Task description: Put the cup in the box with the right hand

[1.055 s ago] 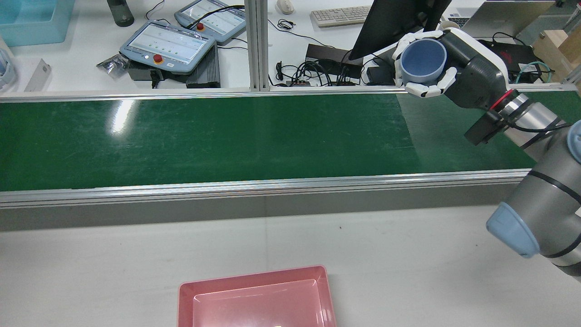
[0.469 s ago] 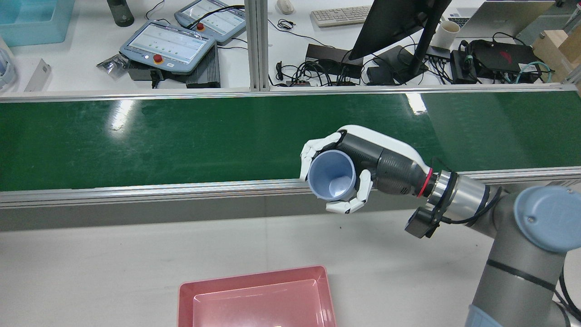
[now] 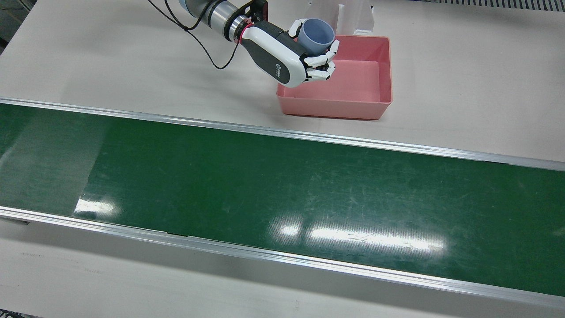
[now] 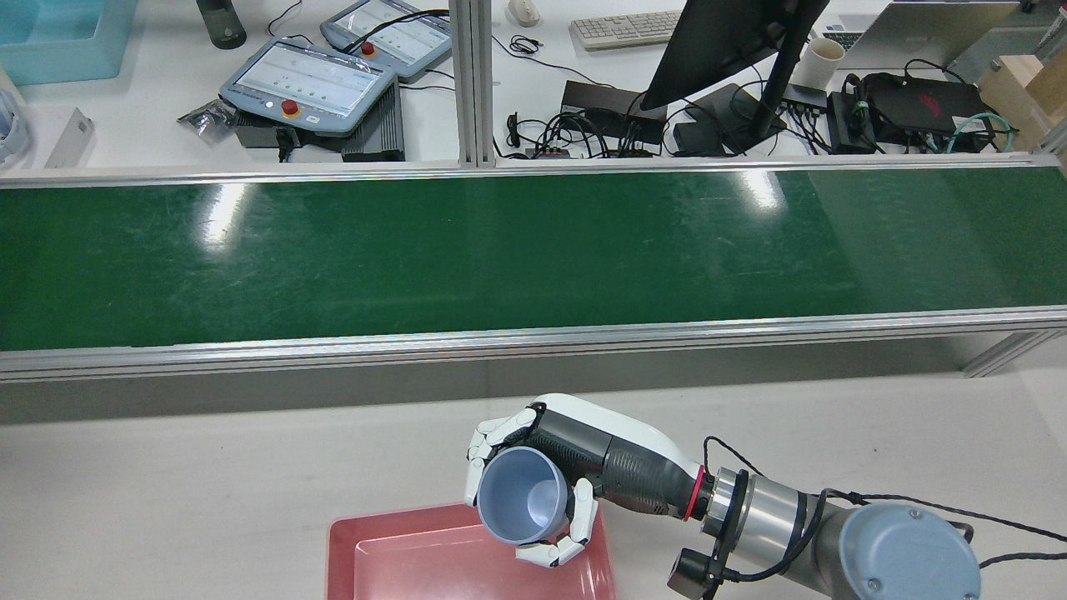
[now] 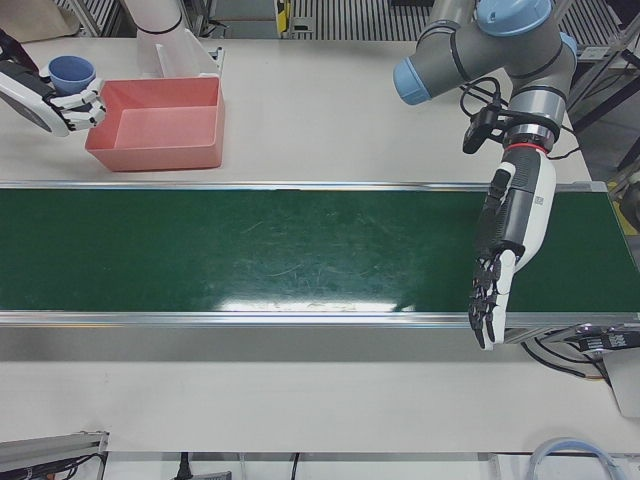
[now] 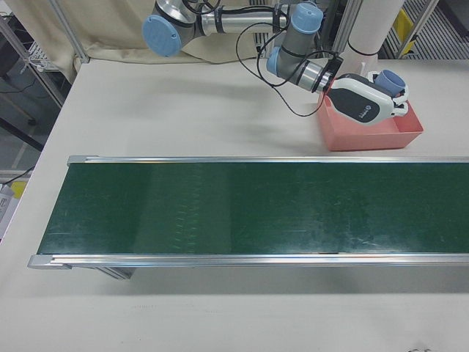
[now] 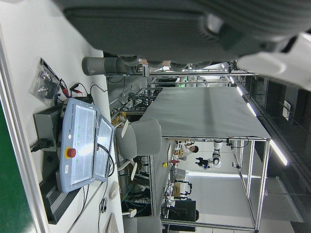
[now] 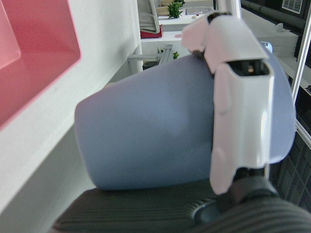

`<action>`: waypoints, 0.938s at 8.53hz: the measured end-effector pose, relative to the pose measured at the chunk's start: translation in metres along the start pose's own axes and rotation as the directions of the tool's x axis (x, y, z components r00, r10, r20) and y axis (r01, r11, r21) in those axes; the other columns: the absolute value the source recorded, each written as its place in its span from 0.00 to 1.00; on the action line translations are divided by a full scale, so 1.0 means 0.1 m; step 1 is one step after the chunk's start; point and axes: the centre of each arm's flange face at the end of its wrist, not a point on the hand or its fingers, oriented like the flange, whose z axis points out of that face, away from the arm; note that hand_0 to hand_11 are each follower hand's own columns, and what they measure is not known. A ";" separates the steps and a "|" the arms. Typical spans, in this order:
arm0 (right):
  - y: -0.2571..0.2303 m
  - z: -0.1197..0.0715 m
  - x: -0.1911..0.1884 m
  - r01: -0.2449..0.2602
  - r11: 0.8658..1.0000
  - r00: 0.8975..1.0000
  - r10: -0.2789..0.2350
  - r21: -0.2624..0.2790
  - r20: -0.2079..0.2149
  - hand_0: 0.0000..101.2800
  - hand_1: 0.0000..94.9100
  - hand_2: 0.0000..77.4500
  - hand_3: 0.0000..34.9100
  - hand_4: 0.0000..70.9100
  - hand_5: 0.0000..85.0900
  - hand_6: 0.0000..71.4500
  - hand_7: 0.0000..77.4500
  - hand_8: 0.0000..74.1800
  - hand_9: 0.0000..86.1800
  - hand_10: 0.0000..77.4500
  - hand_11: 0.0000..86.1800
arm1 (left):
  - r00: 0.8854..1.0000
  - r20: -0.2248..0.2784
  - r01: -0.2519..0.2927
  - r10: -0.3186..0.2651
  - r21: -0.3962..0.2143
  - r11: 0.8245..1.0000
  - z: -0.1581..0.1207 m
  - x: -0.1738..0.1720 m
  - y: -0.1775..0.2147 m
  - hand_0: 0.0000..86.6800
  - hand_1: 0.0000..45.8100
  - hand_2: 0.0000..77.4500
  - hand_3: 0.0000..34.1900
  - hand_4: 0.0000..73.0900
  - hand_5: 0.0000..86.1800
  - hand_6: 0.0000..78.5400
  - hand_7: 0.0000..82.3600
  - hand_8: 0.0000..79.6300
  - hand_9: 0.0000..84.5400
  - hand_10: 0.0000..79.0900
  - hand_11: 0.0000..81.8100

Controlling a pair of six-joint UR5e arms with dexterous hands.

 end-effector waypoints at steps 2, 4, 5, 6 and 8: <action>-0.05 -0.09 0.20 -0.004 0.999 1.000 0.004 0.033 -0.005 0.78 0.03 0.61 0.00 0.45 0.34 0.50 0.89 0.70 0.60 0.67 0.55 | 1.000 0.000 0.000 0.000 0.000 1.000 0.00 0.00 0.00 0.00 0.01 0.02 0.00 0.01 0.01 0.00 0.00 0.00 0.00 0.00 0.00; -0.16 -0.16 0.29 0.002 0.998 1.000 -0.001 0.062 -0.018 0.69 0.03 0.61 0.00 0.41 0.33 0.51 0.89 0.71 0.61 0.68 0.56 | 1.000 0.000 0.000 0.000 0.000 1.000 0.00 0.00 0.00 0.00 0.01 0.02 0.00 0.01 0.00 0.00 0.00 0.00 0.00 0.00 0.00; -0.20 -0.17 0.31 0.005 0.997 1.000 -0.004 0.071 -0.023 0.58 0.03 0.61 0.00 0.29 0.24 0.51 0.89 0.69 0.59 0.63 0.57 | 1.000 0.000 0.000 0.000 0.000 1.000 0.00 0.00 0.00 0.00 0.01 0.02 0.00 0.01 0.00 0.00 0.00 0.00 0.00 0.00 0.00; -0.22 -0.18 0.32 0.006 0.997 1.000 -0.005 0.076 -0.025 0.51 0.06 0.61 0.00 0.17 0.08 0.51 0.89 0.60 0.54 0.51 0.50 | 1.000 0.000 0.000 0.000 0.000 1.000 0.00 0.00 0.00 0.00 0.01 0.02 0.00 0.01 0.00 0.00 0.00 0.00 0.00 0.00 0.00; -0.24 -0.18 0.33 0.003 0.997 1.000 -0.001 0.079 -0.026 0.46 0.13 0.27 0.00 0.15 0.01 0.51 0.89 0.04 0.14 0.18 0.24 | 1.000 0.000 0.000 0.000 0.000 1.000 0.00 0.00 0.00 0.00 0.01 0.02 0.00 0.01 0.00 0.00 0.00 0.00 0.00 0.00 0.00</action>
